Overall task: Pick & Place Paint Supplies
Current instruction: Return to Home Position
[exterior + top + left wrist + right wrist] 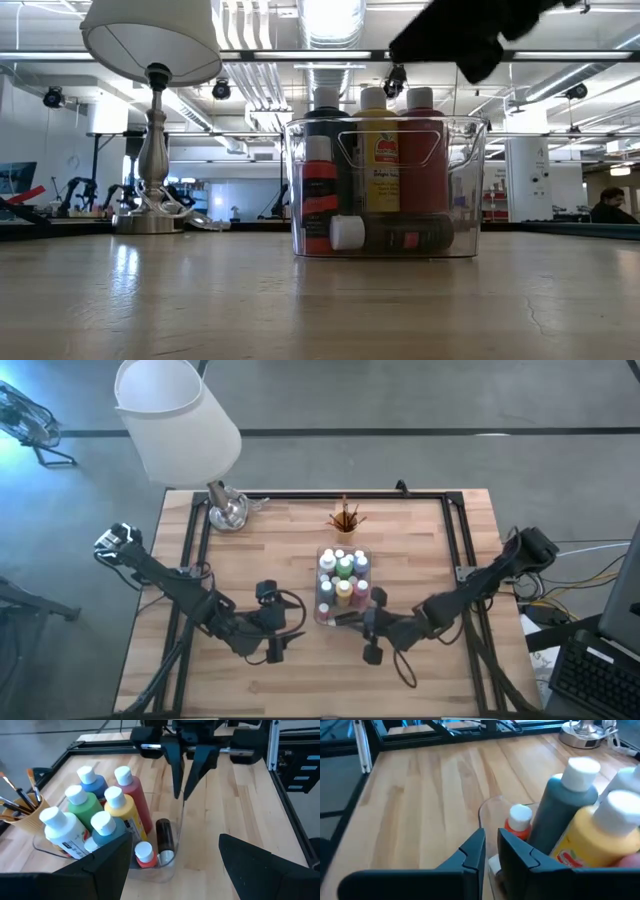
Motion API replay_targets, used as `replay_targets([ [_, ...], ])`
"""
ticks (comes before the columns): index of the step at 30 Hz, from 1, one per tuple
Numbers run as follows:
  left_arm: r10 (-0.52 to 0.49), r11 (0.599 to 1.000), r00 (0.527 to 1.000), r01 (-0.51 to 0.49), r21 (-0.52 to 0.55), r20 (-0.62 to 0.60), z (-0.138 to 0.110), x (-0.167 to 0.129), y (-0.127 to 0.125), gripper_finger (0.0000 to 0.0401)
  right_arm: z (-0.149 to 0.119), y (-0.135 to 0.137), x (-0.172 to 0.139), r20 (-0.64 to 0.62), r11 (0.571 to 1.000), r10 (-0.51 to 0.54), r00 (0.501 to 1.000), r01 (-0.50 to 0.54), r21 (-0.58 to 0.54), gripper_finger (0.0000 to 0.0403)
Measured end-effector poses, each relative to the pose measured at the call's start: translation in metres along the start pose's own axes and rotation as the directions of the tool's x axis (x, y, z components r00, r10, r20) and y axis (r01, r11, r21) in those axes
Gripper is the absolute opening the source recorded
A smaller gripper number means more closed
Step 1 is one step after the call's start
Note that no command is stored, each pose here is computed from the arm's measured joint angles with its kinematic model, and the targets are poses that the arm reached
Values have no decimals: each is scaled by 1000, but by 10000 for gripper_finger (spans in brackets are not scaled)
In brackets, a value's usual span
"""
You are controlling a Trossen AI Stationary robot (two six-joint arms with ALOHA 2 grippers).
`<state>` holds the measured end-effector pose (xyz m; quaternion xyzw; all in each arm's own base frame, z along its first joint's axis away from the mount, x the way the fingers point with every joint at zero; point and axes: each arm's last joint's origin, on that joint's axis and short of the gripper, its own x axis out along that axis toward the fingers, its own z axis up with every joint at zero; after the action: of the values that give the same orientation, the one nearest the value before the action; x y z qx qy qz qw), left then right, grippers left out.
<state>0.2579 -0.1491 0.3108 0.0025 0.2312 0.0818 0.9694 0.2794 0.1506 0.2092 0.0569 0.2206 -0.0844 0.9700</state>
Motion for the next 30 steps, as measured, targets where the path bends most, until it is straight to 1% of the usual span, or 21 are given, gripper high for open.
replay_targets([
  [2,6,1000,1000,-6,-4,7,1,0,0,300,11,2,-1,-33,1000,-5,999,5,-2,53],
  [4,6,1000,1000,-6,-3,6,1,0,0,300,20,3,-4,-82,999,-39,996,36,-39,61],
  [7,5,1000,1000,-5,-2,6,1,-1,1,300,35,3,-10,-91,990,-136,986,133,-45,69],
  [9,1,1000,1000,-1,-1,11,1,-4,0,300,41,2,-17,-108,981,-190,976,185,-56,68],
  [12,14,1000,1000,-15,19,24,2,-10,0,300,46,0,-23,-144,974,-224,964,219,-53,53],
  [17,45,997,998,-48,52,50,3,-17,0,300,49,-4,-33,-223,972,-235,946,227,-63,15],
  [20,50,995,997,-54,79,56,4,-19,1,294,50,-9,-45,-258,965,-263,930,253,-71,10],
  [22,57,993,997,-62,99,55,4,-19,2,280,52,-13,-56,-262,961,-278,924,270,-64,9],
  [24,60,990,997,-66,121,54,4,-20,2,254,51,-18,-68,-246,961,-275,930,272,-45,8],
  [27,61,987,997,-68,147,53,3,-20,2,202,50,-26,-81,-214,969,-238,947,245,7,8],
  [30,62,988,996,-71,137,69,5,-20,2,148,47,-34,-87,-176,978,-176,969,192,82,8],
])
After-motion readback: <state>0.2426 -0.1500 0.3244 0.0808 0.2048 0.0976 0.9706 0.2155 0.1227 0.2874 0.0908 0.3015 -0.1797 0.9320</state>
